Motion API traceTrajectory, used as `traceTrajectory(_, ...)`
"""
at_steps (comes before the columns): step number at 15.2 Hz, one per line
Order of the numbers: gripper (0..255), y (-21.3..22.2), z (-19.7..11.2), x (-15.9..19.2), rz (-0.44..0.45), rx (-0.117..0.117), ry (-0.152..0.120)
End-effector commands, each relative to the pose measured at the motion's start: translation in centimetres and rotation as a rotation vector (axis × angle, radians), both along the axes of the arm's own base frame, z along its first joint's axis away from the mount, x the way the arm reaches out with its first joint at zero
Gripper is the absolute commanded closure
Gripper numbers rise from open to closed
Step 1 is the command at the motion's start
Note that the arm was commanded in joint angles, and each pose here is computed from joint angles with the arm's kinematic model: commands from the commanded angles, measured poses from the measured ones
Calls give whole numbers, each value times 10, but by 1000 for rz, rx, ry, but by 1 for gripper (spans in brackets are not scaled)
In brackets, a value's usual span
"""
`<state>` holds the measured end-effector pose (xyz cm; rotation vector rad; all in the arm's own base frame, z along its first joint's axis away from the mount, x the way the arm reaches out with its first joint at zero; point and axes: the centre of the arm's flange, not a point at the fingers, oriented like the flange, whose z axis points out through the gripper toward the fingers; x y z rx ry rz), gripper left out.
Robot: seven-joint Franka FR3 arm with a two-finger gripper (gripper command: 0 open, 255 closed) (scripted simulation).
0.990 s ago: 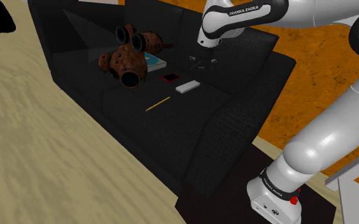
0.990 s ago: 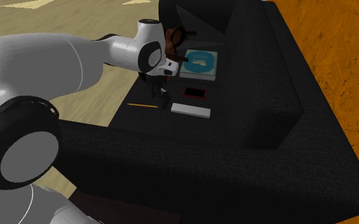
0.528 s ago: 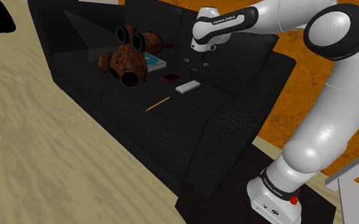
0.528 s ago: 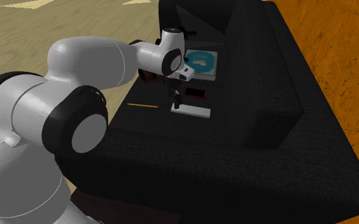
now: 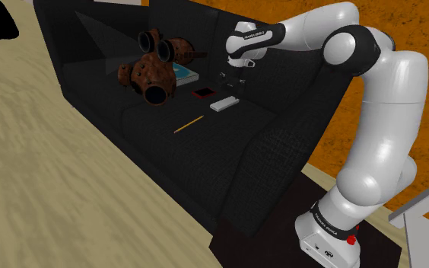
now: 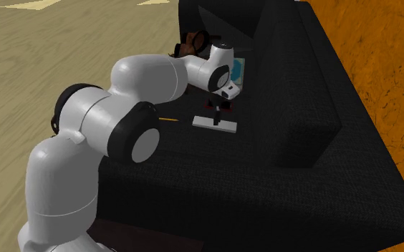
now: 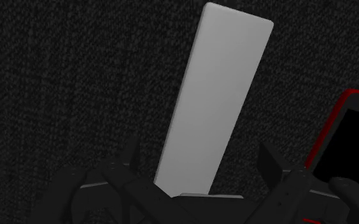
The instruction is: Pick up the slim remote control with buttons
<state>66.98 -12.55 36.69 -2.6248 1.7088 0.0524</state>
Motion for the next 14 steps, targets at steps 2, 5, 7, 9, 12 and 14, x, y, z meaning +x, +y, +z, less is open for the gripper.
traceTrajectory(2, 0, -5, -16, 5, -36, 2, 0)
traceTrajectory(5, 0, -5, -32, 5, -36, 2, 0)
traceTrajectory(7, 0, -5, -43, 5, -36, 2, 0)
traceTrajectory(9, 0, -5, -46, 5, -36, 2, 0)
traceTrajectory(12, 255, -5, -46, 5, -36, 2, 0)
traceTrajectory(14, 255, -5, -46, 5, -36, 2, 0)
